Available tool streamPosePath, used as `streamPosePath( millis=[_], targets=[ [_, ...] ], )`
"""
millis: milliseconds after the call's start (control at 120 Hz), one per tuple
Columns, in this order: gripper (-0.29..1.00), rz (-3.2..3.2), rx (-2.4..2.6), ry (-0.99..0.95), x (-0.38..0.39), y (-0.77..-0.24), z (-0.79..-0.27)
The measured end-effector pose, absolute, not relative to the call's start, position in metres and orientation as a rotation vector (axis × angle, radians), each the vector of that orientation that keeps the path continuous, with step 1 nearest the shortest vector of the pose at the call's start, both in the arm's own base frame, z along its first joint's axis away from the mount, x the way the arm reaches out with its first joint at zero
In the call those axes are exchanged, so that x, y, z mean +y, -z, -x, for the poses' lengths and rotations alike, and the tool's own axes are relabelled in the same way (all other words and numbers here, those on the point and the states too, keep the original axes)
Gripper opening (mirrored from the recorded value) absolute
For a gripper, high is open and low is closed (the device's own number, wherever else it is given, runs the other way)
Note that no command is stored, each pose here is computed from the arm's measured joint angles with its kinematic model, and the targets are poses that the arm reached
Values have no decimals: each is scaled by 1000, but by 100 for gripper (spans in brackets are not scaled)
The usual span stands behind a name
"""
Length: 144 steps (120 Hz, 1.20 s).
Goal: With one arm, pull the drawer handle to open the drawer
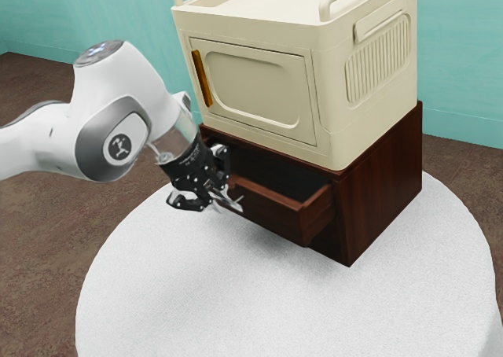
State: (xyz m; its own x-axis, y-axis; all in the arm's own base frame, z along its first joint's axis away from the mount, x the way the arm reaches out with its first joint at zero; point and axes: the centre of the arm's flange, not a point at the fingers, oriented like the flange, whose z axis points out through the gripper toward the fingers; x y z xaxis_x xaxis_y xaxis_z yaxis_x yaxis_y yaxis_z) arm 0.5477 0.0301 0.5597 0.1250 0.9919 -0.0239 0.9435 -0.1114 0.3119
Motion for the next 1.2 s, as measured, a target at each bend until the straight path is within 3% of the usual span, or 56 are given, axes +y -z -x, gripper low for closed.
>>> streamPosePath(
  millis=[942, 1200],
  targets=[
    [4, -2107, 1944, -292, 53, -562, -507],
    [-4, -2101, 1945, -291, 51, -562, -498]
  ],
)
